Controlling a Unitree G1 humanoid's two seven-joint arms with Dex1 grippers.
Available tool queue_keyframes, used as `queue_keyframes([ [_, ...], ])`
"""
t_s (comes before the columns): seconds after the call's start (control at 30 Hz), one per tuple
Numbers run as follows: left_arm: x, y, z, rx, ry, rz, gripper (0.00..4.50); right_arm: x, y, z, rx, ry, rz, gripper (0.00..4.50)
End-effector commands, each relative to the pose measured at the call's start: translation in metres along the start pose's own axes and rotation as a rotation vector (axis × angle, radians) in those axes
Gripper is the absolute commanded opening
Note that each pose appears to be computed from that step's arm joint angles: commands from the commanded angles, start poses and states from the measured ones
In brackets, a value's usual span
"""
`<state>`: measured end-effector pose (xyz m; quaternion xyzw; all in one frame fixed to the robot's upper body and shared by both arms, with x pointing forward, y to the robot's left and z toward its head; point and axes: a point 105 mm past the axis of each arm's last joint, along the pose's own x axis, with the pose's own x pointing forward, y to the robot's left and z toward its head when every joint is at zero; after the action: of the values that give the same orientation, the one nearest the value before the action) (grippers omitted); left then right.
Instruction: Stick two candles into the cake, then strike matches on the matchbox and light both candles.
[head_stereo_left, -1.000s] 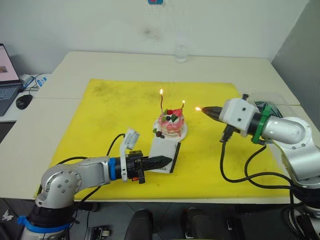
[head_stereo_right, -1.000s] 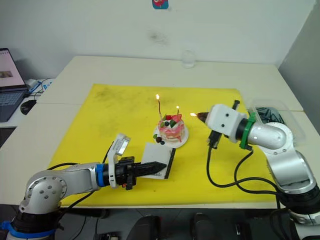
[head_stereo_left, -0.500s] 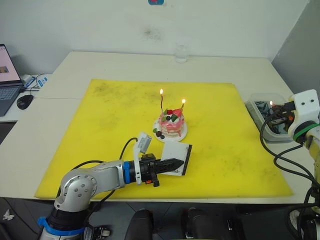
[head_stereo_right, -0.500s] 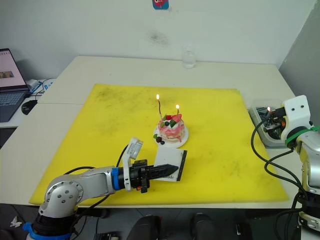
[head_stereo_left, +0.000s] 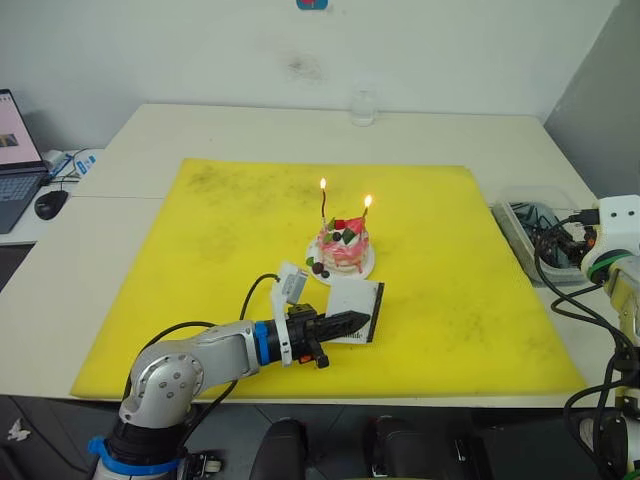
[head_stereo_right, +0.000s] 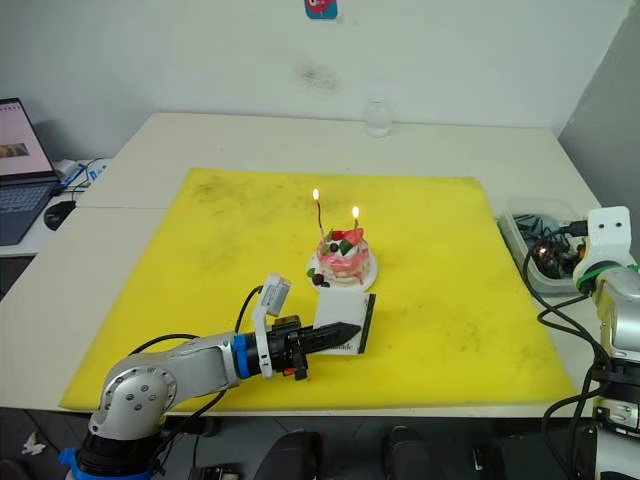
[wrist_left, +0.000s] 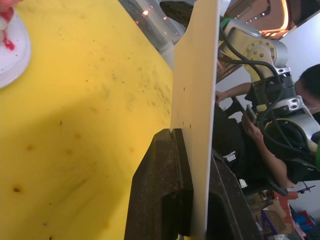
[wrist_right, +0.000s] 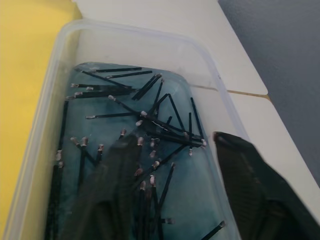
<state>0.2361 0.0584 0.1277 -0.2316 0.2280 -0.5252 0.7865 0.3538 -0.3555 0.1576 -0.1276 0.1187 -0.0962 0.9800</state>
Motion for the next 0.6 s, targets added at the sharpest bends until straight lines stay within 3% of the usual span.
queue_keyframes([
  [0.03, 0.0, -0.005, 0.006, 0.034, -0.019, -0.004, 0.0, -0.012, -0.009, 0.036, -0.021, -0.154, -0.048, 3.9],
  [0.1, -0.002, -0.005, 0.007, 0.023, -0.016, 0.0, 0.0, -0.021, -0.006, 0.047, -0.048, -0.211, -0.043, 4.45],
  [0.17, -0.005, -0.004, 0.006, 0.012, -0.004, 0.003, 0.0, -0.032, 0.002, 0.058, -0.084, -0.266, -0.011, 4.45],
  [0.33, -0.017, 0.001, 0.004, 0.014, 0.072, 0.065, 0.0, -0.074, 0.054, 0.092, -0.226, -0.448, 0.241, 4.45],
  [0.43, -0.021, 0.006, 0.003, -0.022, 0.089, 0.112, 0.0, -0.096, 0.088, 0.093, -0.272, -0.464, 0.441, 4.45],
  [0.6, -0.023, 0.012, -0.008, -0.092, 0.164, 0.172, 0.0, -0.141, 0.144, 0.067, -0.309, -0.322, 0.92, 4.45],
])
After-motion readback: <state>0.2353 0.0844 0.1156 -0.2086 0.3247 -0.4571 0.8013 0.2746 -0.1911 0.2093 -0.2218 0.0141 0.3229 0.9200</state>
